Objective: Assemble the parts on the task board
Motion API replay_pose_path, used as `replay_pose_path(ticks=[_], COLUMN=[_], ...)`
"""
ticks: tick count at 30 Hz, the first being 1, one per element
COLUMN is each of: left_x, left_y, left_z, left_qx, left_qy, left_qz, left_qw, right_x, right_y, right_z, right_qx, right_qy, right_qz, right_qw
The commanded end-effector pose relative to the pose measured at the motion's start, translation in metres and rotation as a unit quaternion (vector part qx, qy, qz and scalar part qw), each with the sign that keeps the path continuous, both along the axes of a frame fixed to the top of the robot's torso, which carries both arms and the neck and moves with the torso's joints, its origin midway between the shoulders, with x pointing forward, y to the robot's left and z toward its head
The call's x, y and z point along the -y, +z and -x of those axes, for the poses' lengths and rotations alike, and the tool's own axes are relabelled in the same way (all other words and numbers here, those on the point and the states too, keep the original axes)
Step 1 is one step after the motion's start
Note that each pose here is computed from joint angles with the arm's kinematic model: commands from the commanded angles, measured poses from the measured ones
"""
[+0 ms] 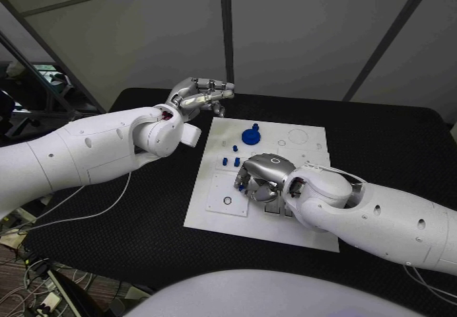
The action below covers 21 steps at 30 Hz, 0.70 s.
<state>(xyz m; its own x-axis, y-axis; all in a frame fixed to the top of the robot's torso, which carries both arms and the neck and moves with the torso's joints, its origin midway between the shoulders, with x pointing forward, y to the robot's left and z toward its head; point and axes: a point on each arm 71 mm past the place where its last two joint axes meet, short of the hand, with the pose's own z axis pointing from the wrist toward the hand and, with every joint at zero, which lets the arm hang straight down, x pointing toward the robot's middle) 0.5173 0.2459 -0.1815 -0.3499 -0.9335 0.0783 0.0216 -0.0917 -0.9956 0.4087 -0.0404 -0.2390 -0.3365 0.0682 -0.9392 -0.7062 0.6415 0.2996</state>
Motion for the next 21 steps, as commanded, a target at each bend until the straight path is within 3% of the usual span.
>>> replay_pose_path(ticks=[1, 13, 21], left_x=[0.001, 0.001, -0.002], left_y=[0.0017, 0.0016, 0.0006], left_z=[-0.0003, -0.0004, -0.0013], left_qx=[0.002, 0.002, 0.001], left_qy=[-0.006, -0.006, -0.003], left_qz=[0.005, 0.005, 0.003], left_qw=[1.0, 1.0, 1.0], right_x=[0.002, 0.009, 0.03], right_y=[-0.005, 0.007, 0.02], right_z=[0.002, 0.002, 0.016], right_qx=[-0.002, 0.036, 0.048], right_qy=[-0.003, -0.02, -0.025], right_qz=[0.011, -0.051, -0.077], right_qw=[1.0, 0.998, 0.996])
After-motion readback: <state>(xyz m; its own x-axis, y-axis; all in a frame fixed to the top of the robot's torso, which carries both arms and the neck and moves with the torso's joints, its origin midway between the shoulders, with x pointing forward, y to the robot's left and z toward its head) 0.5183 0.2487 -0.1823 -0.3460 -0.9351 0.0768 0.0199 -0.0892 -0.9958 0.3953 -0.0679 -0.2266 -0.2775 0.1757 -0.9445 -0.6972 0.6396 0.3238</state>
